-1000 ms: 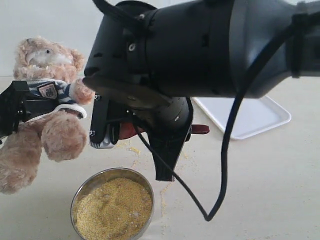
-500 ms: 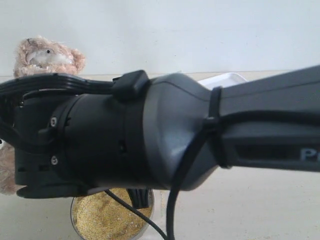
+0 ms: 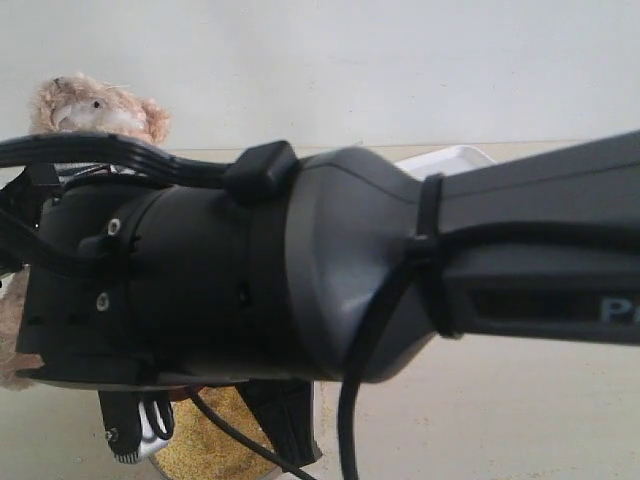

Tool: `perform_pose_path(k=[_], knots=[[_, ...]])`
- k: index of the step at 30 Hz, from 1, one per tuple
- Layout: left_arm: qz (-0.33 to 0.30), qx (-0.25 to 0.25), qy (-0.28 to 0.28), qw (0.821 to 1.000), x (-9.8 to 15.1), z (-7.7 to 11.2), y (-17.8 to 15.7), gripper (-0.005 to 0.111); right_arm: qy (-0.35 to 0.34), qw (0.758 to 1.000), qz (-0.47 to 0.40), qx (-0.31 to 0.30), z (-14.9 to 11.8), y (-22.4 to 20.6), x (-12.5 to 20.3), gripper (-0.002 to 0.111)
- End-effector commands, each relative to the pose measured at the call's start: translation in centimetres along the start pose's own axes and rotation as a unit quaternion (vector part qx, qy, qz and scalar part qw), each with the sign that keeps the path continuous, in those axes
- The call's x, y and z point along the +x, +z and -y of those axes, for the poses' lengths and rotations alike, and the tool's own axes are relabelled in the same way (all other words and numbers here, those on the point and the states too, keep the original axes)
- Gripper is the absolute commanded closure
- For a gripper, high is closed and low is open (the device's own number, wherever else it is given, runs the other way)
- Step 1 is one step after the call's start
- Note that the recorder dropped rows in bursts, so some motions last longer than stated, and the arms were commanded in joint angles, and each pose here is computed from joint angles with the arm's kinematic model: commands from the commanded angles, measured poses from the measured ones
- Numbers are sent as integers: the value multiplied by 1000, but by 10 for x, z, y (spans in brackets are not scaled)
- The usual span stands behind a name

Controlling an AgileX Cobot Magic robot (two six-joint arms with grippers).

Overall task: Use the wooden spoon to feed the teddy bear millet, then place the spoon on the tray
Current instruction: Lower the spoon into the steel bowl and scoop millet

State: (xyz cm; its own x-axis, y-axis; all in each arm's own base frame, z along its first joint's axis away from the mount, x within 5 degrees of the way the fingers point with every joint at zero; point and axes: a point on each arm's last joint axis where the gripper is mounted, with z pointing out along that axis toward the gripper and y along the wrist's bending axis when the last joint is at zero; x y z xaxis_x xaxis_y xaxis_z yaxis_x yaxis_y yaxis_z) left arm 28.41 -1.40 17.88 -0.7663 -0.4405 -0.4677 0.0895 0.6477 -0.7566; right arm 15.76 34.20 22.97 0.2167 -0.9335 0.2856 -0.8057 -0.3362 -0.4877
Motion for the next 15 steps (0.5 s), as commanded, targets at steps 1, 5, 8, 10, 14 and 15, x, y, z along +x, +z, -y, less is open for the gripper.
perform_pose_path(k=[1,5,8,10,14,15], knots=[[18,-13,2,1000,-7,-2,-2,102,5,1000,1,9,3,-3,1,109],[25,-12,-5,1000,-9,-5,-6,102,-17,1000,-6,25,6,-3,3,109],[29,-15,-9,999,-11,-7,-8,102,-47,999,-7,25,6,-3,3,109],[28,-12,-9,999,-10,-6,-8,102,-60,998,-7,23,7,-3,3,109],[26,0,-9,1000,-10,-4,-8,102,-44,999,-13,9,13,5,11,109],[25,3,-9,1000,-10,-4,-8,102,-40,999,-14,5,15,7,13,109]])
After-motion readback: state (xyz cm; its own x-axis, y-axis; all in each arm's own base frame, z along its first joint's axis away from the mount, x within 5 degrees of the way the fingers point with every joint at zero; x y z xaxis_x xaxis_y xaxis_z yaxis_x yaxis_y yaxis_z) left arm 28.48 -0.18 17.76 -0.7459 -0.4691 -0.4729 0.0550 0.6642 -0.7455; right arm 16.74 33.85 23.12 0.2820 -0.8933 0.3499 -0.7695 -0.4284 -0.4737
